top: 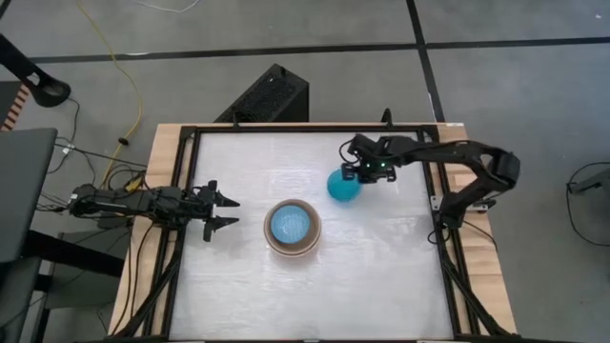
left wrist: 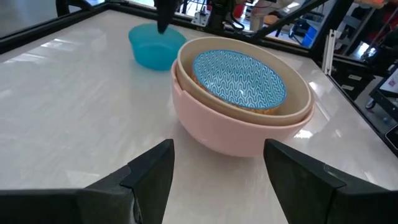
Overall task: Nest bowls inside each other by size order
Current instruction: Stack the transparent blue bowl on top of the blue bowl
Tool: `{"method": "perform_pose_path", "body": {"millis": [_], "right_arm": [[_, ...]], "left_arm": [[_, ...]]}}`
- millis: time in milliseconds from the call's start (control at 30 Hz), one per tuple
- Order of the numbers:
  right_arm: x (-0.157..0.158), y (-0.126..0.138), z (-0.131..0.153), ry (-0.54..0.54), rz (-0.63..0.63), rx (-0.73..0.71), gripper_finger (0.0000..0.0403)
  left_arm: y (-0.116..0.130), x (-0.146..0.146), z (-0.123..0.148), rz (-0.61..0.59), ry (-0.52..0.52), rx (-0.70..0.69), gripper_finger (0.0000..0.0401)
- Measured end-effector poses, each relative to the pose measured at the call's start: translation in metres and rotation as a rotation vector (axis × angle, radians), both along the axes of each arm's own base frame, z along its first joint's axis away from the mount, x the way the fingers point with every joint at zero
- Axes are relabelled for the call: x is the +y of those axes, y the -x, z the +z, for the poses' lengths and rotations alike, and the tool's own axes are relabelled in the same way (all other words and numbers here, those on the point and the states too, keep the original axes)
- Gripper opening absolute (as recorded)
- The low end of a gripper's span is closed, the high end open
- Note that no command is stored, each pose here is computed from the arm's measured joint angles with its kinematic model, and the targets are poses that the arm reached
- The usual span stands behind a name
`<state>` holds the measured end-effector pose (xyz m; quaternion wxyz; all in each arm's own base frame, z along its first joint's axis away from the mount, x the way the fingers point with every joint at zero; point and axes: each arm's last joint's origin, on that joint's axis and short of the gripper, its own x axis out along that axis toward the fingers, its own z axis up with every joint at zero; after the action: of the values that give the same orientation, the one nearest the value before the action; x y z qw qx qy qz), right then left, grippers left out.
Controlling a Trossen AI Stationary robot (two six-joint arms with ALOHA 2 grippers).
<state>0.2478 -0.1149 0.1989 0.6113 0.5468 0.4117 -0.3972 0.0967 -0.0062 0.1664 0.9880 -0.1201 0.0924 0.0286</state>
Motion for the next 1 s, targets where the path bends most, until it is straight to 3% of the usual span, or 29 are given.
{"method": "perform_pose_path", "body": {"millis": [433, 700, 833, 1000], "right_arm": [[0.018, -0.032, 0.095, 0.201, 0.078, -0.235, 0.0000], [0.054, -0.051, 0.153, 0.309, 0.167, -0.411, 0.0000], [0.077, -0.057, 0.165, 0.317, 0.196, -0.486, 0.0000], [0.107, -0.068, 0.160, 0.293, 0.200, -0.511, 0.0000]], "left_arm": [[0.000, 0.000, 0.000, -0.003, -0.016, 0.001, 0.0238], [0.000, 0.000, 0.000, -0.004, -0.021, 0.001, 0.0238], [0.000, 0.000, 0.000, -0.004, -0.022, 0.001, 0.0238], [0.000, 0.000, 0.000, -0.008, -0.044, 0.002, 0.0238]]}}
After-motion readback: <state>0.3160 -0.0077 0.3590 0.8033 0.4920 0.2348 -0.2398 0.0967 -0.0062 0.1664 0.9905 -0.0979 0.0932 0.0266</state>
